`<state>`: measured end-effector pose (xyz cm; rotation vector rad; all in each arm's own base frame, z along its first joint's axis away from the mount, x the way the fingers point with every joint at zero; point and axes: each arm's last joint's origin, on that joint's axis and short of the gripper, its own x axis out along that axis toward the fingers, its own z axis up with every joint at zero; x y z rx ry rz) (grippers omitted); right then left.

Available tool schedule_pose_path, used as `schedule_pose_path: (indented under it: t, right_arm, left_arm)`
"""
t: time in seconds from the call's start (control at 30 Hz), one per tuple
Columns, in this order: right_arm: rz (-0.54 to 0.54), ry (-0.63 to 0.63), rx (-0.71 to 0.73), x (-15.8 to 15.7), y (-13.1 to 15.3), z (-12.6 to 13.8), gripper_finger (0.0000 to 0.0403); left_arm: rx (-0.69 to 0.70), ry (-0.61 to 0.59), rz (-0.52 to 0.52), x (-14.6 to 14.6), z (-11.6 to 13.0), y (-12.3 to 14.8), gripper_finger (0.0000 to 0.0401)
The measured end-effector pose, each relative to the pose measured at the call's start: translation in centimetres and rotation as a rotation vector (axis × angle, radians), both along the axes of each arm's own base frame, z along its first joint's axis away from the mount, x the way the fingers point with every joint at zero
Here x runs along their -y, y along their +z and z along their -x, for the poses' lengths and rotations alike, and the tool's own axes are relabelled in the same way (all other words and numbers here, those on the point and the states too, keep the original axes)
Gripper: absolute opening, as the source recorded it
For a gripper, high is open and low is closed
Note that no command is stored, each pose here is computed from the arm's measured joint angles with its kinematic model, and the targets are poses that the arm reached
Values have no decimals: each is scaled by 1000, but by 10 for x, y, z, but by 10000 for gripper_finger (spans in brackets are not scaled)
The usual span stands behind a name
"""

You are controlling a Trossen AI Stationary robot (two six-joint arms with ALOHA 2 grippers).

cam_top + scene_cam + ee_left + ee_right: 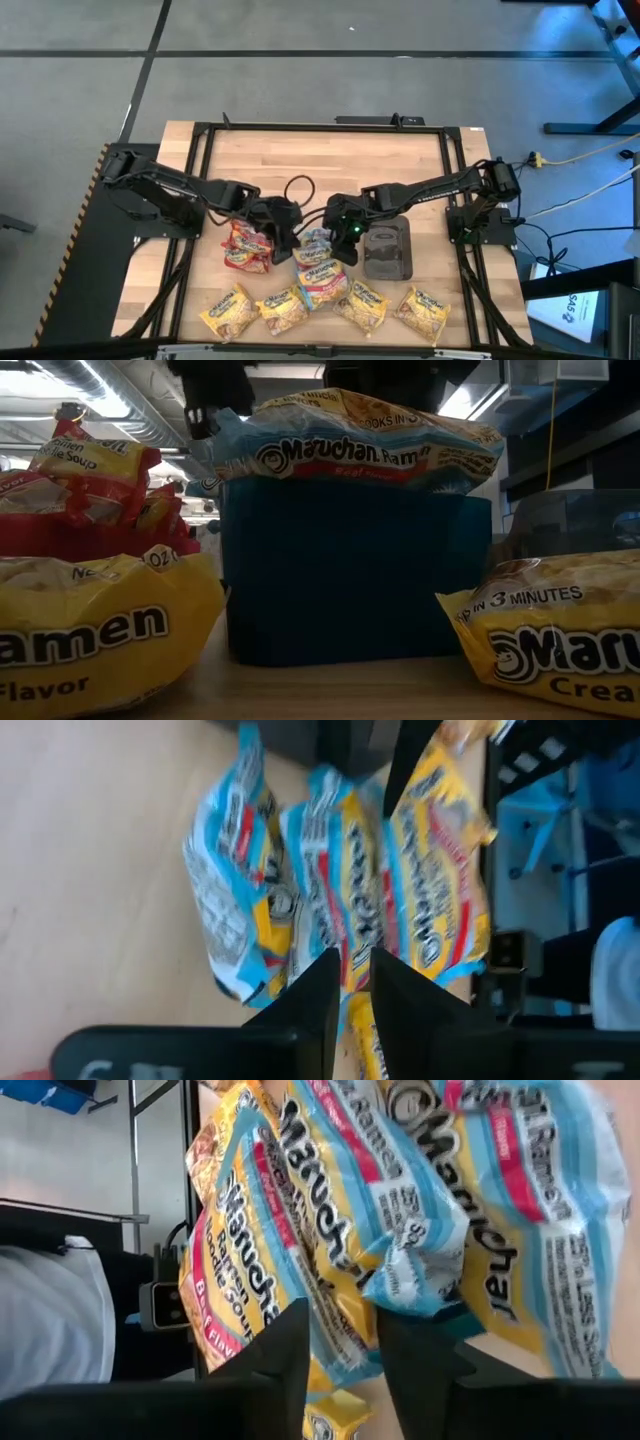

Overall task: Sort Maruchan noodles
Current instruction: Adjust the blue noodle packs in the blue bin

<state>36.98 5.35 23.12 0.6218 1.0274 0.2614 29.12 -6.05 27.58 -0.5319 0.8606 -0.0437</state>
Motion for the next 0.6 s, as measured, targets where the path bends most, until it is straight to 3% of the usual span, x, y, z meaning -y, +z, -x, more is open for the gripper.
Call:
schedule_pose_path:
  t: [0.23, 0.43, 0.6]
  right_arm:
    - [-16, -10, -5, 8, 8, 3, 140]
    - [-72, 26, -78, 11, 30, 7, 139]
    - [-144, 89, -205, 4, 35, 17, 139]
  left_arm:
    - [124, 2, 20, -5, 14, 27, 53]
    - [247, -54, 56, 8, 15, 41, 53]
    - [216, -109, 66, 22, 15, 35, 53]
